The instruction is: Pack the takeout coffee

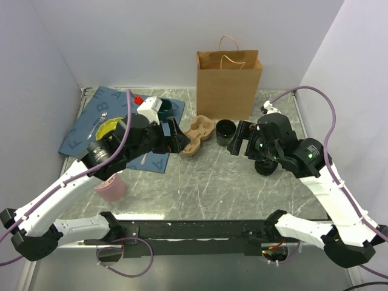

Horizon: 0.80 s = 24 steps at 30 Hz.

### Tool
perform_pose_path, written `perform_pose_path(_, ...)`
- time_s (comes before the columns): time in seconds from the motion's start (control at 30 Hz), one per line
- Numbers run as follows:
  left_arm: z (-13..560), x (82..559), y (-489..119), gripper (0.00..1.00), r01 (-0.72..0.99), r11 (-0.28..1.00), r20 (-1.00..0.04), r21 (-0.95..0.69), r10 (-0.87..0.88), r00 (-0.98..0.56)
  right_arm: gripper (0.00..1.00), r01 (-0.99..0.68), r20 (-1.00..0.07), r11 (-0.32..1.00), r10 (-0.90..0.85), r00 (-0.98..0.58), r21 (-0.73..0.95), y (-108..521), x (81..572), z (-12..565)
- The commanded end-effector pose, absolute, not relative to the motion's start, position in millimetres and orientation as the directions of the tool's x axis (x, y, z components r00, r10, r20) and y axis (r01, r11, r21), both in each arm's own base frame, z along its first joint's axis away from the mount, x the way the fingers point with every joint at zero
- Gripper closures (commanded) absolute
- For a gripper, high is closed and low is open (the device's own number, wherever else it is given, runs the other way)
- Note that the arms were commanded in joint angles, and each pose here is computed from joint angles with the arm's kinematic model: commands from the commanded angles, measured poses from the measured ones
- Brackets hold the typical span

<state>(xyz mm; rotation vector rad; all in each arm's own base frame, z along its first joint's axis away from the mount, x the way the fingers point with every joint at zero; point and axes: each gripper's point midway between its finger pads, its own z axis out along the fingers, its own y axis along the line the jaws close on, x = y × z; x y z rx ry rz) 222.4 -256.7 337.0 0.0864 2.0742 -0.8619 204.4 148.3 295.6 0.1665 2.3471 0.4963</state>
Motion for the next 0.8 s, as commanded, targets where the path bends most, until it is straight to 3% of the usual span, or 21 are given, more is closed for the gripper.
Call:
perform_pose_path(0.0, 349.8, 234.1, -256.1, 0.03, 0.326, 0.758, -0.752, -0.565, -0.311, -0.581, 0.0, 0.033, -0.686, 0.92, 0.315, -0.656, 0.39, 131.6, 212.4, 306.8)
perform_pose_path(0.2, 339.8, 243.6, -257.9, 0.03, 0.291, 0.794, -0.753, -0.533, -0.289, -0.591, 0.01, 0.15, -0.74, 0.958, 0.285, -0.61, 0.246, 100.4, 228.0, 282.8)
perform_pose_path(0.3, 333.6, 245.6, -257.4, 0.03, 0.272, 0.801, -0.746, -0.534, -0.295, -0.597, 0.03, 0.224, -0.712, 0.956, 0.291, -0.639, 0.189, 85.5, 246.0, 267.8)
perform_pose_path(0.4, 326.1, 247.7, -254.6, 0.03, 0.249, 0.819, -0.745, -0.518, -0.288, -0.602, 0.1, 0.201, -0.699, 0.966, 0.255, -0.668, 0.161, 78.2, 275.6, 246.8)
perform_pose_path(0.6, 324.1, 250.1, -246.4, 0.03, 0.245, 0.854, -0.769, -0.46, -0.245, -0.59, 0.39, 0.221, -0.638, 0.953, 0.304, -0.707, 0.209, 68.8, 318.4, 227.5)
perform_pose_path(0.77, 315.3, 251.8, -237.0, 0.03, 0.238, 0.865, -0.793, -0.443, -0.253, -0.555, 0.48, 0.204, -0.608, 0.939, 0.336, -0.72, 0.278, 91.9, 358.5, 218.7)
